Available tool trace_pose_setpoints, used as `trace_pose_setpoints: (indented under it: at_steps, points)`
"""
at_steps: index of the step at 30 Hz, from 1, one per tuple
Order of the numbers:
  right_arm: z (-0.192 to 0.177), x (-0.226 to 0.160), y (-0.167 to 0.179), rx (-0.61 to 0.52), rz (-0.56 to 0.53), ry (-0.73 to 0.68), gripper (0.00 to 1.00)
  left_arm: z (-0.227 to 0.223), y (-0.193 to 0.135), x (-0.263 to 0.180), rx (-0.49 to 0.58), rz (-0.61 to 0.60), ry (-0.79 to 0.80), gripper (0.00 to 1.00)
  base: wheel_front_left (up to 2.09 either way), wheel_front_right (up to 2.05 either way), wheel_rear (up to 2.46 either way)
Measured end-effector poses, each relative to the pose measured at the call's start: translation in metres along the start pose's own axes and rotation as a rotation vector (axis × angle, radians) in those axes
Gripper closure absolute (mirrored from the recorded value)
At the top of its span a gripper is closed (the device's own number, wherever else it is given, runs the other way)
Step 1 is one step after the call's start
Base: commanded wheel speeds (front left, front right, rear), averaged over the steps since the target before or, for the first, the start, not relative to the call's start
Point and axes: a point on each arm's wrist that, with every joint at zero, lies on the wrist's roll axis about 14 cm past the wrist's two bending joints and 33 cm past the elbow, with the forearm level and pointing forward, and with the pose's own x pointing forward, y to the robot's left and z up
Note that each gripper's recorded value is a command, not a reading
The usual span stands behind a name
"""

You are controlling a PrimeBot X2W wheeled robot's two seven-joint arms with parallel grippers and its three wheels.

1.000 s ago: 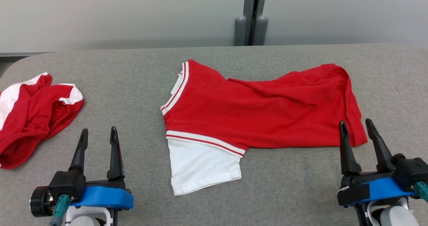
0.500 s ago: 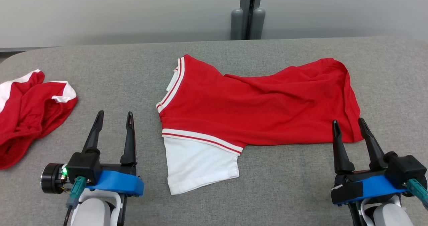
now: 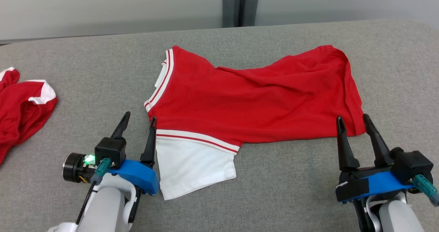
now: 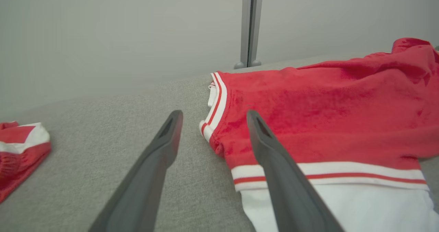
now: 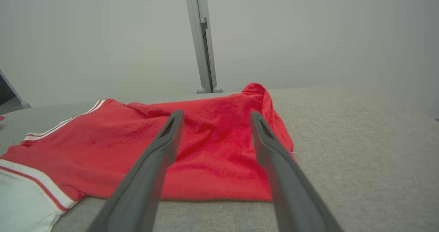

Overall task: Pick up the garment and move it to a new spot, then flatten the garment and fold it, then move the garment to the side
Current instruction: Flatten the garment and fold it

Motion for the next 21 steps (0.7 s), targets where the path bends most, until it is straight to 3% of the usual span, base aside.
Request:
trace_pose_setpoints:
  at_steps: [14, 15, 16, 17, 21]
  points:
    - [-0.009, 0.004, -0.009, -0.002, -0.024, 0.024, 0.0, -0.071, -0.032, 0.009, -0.028, -0.13, 0.327, 0.0, 0.0, 0.0, 0.0]
    - [-0.009, 0.005, -0.009, -0.001, -0.025, 0.023, 0.0, -0.07, -0.034, 0.011, -0.031, -0.136, 0.325, 0.13, 0.0, 0.0, 0.0]
    - [-0.008, 0.005, -0.009, -0.001, -0.025, 0.021, 0.0, -0.068, -0.035, 0.012, -0.033, -0.14, 0.321, 0.6, 0.0, 0.0, 0.0]
    - [-0.007, 0.005, -0.009, -0.001, -0.026, 0.018, 0.0, -0.069, -0.037, 0.013, -0.033, -0.146, 0.324, 1.0, 0.0, 0.0, 0.0]
    - [-0.004, 0.004, -0.008, 0.001, -0.025, 0.011, 0.0, -0.065, -0.041, 0.01, -0.036, -0.158, 0.31, 1.0, 0.0, 0.0, 0.0]
